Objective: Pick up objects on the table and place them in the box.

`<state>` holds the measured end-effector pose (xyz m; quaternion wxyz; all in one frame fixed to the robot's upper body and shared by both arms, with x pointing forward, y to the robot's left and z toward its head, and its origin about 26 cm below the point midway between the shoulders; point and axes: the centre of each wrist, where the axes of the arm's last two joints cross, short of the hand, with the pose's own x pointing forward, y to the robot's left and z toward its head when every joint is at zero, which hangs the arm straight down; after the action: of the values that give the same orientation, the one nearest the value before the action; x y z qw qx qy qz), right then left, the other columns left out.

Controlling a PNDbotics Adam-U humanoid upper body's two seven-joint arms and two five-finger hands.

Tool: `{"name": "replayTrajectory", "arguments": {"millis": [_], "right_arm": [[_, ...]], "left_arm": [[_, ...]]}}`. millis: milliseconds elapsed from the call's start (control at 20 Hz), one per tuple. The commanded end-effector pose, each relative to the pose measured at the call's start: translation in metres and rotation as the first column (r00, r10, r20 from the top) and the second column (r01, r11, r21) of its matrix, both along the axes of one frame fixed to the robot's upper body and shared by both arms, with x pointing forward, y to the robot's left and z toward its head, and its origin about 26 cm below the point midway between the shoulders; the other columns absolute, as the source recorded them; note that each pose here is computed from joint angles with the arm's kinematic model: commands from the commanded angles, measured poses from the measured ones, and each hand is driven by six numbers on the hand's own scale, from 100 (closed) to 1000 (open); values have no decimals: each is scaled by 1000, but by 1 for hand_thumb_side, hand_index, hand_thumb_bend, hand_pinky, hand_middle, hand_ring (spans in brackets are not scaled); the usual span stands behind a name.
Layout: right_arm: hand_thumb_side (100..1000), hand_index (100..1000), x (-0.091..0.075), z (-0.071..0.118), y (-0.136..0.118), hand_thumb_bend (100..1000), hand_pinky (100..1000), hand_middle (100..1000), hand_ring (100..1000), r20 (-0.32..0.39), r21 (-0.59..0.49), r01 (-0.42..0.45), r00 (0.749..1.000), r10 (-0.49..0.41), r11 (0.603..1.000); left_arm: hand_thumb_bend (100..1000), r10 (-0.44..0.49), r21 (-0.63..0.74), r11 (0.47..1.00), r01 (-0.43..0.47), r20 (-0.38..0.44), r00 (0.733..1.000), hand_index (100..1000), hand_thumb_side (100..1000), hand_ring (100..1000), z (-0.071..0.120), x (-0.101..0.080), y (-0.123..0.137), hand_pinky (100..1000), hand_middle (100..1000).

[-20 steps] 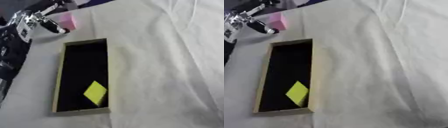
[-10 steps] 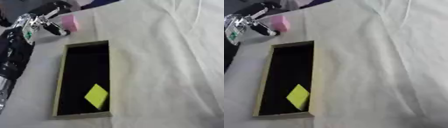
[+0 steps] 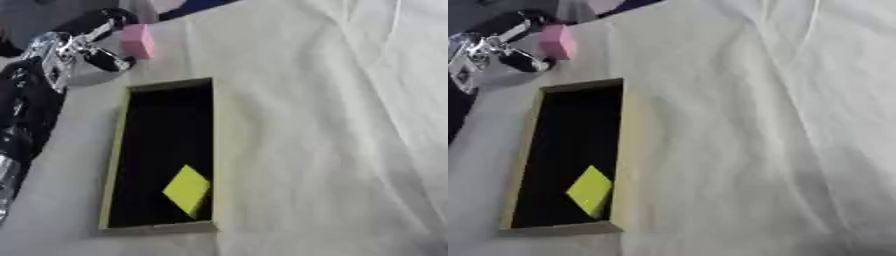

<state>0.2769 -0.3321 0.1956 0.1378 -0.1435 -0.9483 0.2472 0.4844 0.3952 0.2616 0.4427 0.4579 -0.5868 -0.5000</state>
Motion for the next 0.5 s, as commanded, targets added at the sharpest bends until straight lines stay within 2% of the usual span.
{"name": "replayTrajectory", "arguments": {"millis": [50,150,350,500], "right_arm": [[632,846,-1,4,0,100,897,554,1000,16,-14,10,1000,-10,1000],[634,845,-1,3,1,100,897,544,1000,12,-5,21,1000,-21,1000],[637,843,-2,0,2,100,897,538,1000,5,4,32,999,-32,999],[640,843,-2,-3,2,100,897,536,1000,-1,7,41,999,-40,999]], "left_arm": [[386,13,4,1000,-13,-2,1000,905,100,812,14,-5,13,732,860],[361,-27,20,999,28,-28,999,862,100,771,14,-5,12,672,813],[263,-66,26,997,66,-30,997,767,100,596,17,-5,11,502,678],[241,-65,12,998,65,-3,998,760,100,574,19,-5,11,484,665]]}}
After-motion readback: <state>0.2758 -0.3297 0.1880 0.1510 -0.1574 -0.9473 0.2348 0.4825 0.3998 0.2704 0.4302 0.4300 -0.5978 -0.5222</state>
